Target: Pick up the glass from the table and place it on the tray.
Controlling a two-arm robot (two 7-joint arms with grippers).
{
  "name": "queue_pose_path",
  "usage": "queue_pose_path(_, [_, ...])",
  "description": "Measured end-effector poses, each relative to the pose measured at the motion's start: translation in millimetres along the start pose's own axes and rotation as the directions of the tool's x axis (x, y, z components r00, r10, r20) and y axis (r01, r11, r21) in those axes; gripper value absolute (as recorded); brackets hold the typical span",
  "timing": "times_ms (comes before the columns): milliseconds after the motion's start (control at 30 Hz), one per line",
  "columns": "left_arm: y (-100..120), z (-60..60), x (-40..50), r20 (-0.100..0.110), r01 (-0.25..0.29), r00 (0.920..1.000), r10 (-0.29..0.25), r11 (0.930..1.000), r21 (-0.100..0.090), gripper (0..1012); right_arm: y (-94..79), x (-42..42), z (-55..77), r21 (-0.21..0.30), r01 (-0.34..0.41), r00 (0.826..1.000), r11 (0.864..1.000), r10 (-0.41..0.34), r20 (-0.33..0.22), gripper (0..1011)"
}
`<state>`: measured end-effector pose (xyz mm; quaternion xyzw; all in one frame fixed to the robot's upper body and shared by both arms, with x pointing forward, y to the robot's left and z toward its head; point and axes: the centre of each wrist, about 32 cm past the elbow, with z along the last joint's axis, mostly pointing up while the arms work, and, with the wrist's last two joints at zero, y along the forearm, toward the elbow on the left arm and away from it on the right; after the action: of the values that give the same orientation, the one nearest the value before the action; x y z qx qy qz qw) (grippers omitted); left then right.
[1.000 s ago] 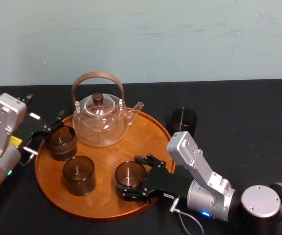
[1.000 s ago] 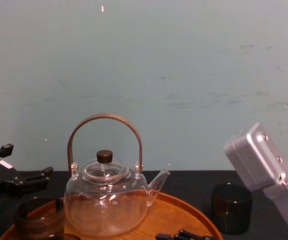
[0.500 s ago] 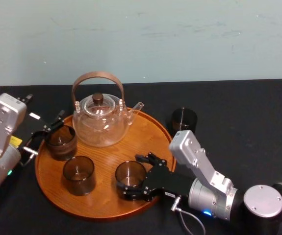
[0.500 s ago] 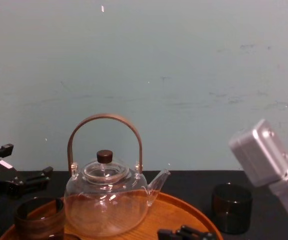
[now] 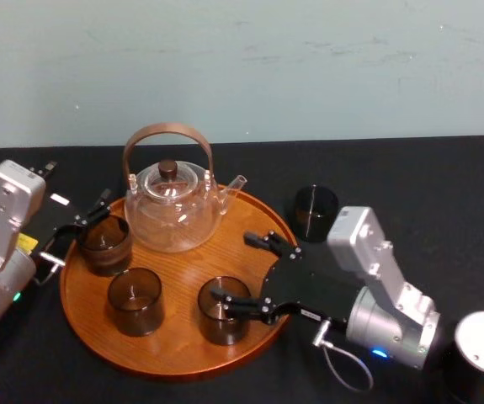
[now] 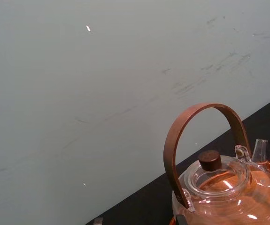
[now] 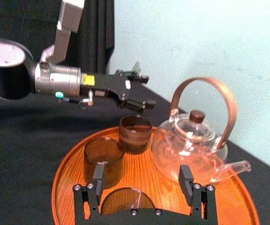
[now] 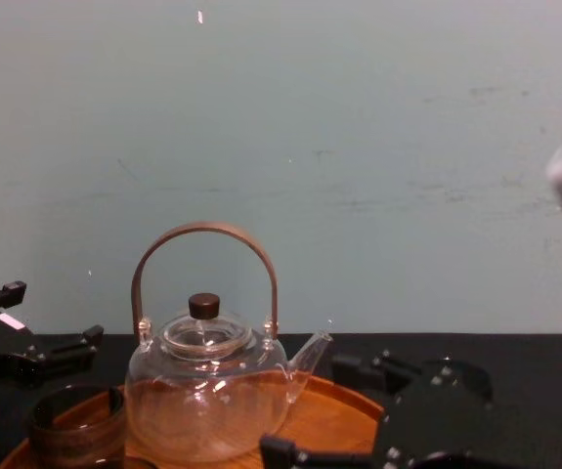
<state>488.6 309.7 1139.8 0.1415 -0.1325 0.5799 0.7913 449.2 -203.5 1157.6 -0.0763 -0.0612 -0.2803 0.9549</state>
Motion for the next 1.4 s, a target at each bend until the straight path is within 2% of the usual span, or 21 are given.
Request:
queue_pose_path(233, [0.0, 0.0, 0.0, 0.000, 0.000, 1.0000, 0.000, 1.0000, 0.000, 1001, -18.7, 4.2, 7.1, 0.039, 0.042, 0.999, 0.998, -0.042, 0.006, 1003])
queue_pose_path(500, [0.0, 0.0, 0.0, 0.000, 0.000, 1.0000, 0.000, 1.0000, 0.000, 1002, -49.8, 12.7, 6.7, 0.032, 0.150, 0.989, 0.988, -0.150, -0.010, 1002])
queue_pose_path(600, [0.0, 0.0, 0.0, 0.000, 0.000, 1.0000, 0.000, 1.0000, 0.000, 1001, -65.7, 20.6, 3.2, 0.011, 0.215, 0.976, 0.977, -0.214, -0.027, 1002])
queue_pose_path(733, [0.0, 0.0, 0.0, 0.000, 0.000, 1.0000, 0.000, 1.0000, 0.000, 1002, -77.2, 29.7, -0.4, -0.016, 0.269, 0.962, 0.963, -0.269, -0.043, 1002])
queue_pose_path(833, [0.0, 0.0, 0.0, 0.000, 0.000, 1.0000, 0.000, 1.0000, 0.000, 1001, -89.6, 43.3, -3.0, -0.061, 0.330, 0.941, 0.942, -0.333, -0.055, 1002])
queue_pose_path(933, [0.0, 0.0, 0.0, 0.000, 0.000, 1.0000, 0.000, 1.0000, 0.000, 1001, -95.8, 52.1, -2.8, -0.084, 0.362, 0.929, 0.928, -0.367, -0.054, 1002])
queue_pose_path(967, [0.0, 0.0, 0.0, 0.000, 0.000, 1.0000, 0.000, 1.0000, 0.000, 1001, -99.4, 58.6, -1.7, -0.098, 0.382, 0.920, 0.919, -0.388, -0.050, 1002])
queue_pose_path(1067, [0.0, 0.0, 0.0, 0.000, 0.000, 1.0000, 0.000, 1.0000, 0.000, 1001, -103.9, 68.9, -0.7, -0.119, 0.412, 0.907, 0.903, -0.420, -0.045, 1002])
queue_pose_path(1233, [0.0, 0.0, 0.0, 0.000, 0.000, 1.0000, 0.000, 1.0000, 0.000, 1002, -104.2, 78.4, -0.7, -0.137, 0.432, 0.897, 0.891, -0.440, -0.037, 1002])
queue_pose_path(1400, [0.0, 0.0, 0.0, 0.000, 0.000, 1.0000, 0.000, 1.0000, 0.000, 1001, -95.5, 83.9, -3.8, -0.155, 0.416, 0.903, 0.896, -0.427, -0.047, 1003])
